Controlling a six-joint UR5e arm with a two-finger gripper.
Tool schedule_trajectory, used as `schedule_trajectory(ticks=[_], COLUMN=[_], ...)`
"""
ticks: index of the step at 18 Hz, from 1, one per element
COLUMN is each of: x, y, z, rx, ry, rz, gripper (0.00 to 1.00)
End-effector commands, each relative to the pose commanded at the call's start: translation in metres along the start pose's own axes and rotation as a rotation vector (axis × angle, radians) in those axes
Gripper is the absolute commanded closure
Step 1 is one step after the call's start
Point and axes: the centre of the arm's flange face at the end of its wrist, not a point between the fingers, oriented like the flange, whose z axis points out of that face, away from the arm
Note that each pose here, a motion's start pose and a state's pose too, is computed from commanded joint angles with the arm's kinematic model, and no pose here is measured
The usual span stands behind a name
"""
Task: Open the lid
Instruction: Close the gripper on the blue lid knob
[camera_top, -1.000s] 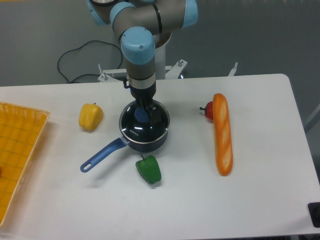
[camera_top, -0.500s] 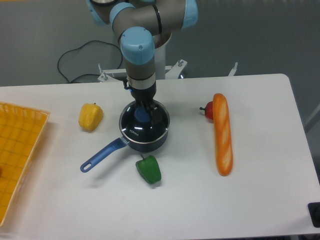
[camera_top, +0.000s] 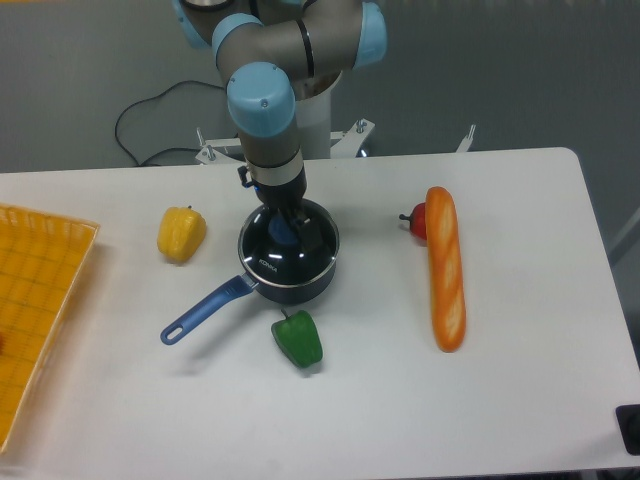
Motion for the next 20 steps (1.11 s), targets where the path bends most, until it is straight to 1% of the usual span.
schedule_trajectory(ticks=[8,15,20], x=[0.007,0.009,0.009], y=[-0.002,-0.004,-0.005], z=[0.012,0.012,0.015], rx=[-0.010,-0.010,-0.012], ry=[0.025,0.025,0.031], rz=[0.001,0.006,-0.029], gripper=[0.00,0.00,0.00])
